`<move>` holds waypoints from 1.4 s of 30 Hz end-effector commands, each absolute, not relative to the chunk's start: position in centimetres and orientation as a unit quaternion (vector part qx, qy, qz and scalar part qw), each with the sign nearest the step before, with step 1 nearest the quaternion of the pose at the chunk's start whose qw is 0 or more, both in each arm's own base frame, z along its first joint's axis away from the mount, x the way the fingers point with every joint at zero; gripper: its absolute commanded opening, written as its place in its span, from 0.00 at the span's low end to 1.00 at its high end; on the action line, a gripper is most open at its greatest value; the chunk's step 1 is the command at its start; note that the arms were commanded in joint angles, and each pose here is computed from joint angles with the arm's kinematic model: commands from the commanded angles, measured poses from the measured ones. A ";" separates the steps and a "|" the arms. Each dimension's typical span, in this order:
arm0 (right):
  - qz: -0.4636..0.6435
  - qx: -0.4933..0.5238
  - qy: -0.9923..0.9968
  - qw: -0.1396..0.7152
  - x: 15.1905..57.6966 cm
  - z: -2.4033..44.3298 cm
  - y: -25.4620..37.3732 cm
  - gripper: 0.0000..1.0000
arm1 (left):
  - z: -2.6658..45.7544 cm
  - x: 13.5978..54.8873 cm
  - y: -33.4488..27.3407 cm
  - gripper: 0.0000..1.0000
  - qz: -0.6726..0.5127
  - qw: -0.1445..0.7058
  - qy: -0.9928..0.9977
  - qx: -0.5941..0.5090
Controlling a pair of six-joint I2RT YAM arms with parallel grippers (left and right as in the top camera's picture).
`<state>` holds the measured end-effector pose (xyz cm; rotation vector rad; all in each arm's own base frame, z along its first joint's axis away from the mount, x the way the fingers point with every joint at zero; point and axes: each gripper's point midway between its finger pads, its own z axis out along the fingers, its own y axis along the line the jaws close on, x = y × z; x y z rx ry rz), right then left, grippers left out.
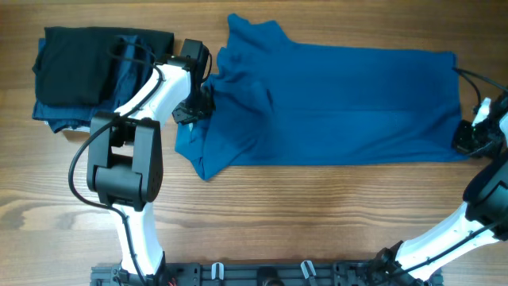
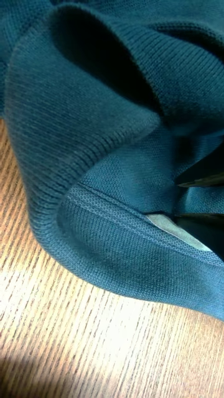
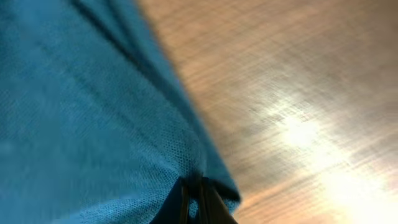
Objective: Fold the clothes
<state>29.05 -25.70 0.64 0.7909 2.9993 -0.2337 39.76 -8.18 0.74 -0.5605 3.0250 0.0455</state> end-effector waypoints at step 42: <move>0.076 0.349 0.924 0.137 32.8 2.3 -22.9 0.04 | -1.0 43.0 -18.9 0.04 -0.112 0.063 0.991 -0.045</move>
